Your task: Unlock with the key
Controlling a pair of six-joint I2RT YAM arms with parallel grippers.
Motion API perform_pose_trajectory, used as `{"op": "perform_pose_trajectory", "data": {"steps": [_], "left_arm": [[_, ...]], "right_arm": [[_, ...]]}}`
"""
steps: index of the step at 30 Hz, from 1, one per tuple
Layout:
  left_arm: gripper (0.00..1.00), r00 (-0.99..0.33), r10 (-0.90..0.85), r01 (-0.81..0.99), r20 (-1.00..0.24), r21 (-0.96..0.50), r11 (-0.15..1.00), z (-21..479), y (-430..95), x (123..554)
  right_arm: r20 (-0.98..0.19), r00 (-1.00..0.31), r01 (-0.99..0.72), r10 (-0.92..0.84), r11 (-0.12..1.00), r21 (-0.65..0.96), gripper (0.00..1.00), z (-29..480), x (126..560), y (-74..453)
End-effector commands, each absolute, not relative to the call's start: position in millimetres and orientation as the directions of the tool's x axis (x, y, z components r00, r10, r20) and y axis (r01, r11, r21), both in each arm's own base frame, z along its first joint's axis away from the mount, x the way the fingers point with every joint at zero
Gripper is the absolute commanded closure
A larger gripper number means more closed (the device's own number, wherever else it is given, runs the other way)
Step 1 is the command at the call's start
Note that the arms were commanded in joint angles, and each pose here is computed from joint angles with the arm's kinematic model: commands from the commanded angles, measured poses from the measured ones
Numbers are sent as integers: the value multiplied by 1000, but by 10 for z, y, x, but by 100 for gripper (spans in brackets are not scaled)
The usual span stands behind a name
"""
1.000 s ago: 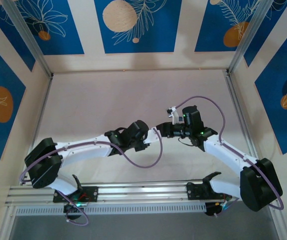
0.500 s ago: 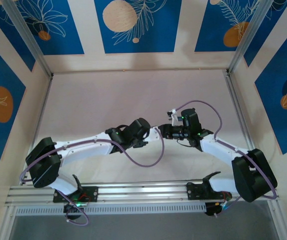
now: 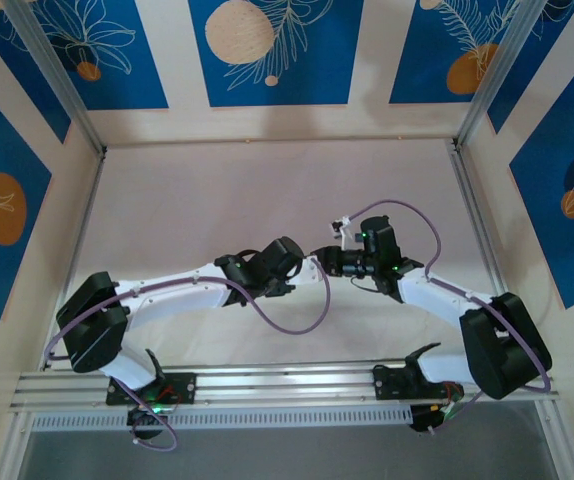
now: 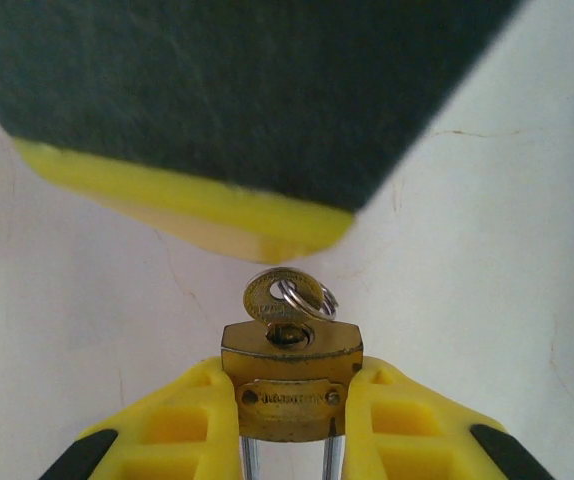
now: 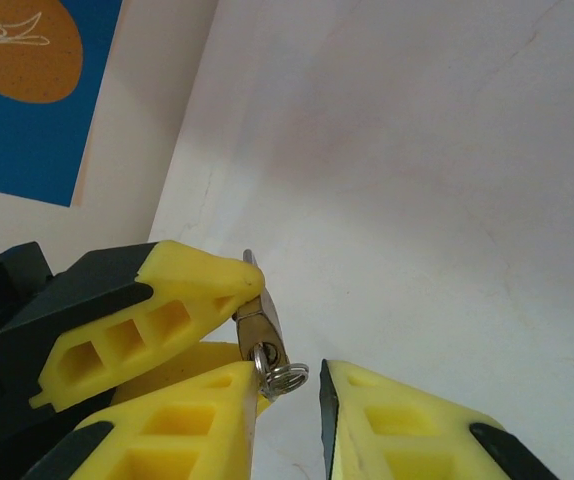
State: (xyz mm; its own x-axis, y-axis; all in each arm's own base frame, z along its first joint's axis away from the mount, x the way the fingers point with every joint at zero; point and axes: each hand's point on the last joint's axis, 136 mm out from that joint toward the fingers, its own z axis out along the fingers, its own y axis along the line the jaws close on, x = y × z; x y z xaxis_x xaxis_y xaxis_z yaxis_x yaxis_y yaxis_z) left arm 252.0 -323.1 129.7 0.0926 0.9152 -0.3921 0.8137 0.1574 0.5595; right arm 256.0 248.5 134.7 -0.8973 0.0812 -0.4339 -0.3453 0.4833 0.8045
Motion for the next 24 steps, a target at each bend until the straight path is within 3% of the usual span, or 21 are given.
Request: {"op": "perform_pose_trajectory", "data": {"steps": [1,24], "left_arm": [[85,110,912,808,-395,569,149,1392,-3298,2523],[86,109,907,822,-407,550,148,1338,-3341,2502]], "right_arm": [[-432,-900,-360,61,455,814,75,1393,2544,2571],[-432,-901,-373,35,444,815,77,1390,2554,2667]]}}
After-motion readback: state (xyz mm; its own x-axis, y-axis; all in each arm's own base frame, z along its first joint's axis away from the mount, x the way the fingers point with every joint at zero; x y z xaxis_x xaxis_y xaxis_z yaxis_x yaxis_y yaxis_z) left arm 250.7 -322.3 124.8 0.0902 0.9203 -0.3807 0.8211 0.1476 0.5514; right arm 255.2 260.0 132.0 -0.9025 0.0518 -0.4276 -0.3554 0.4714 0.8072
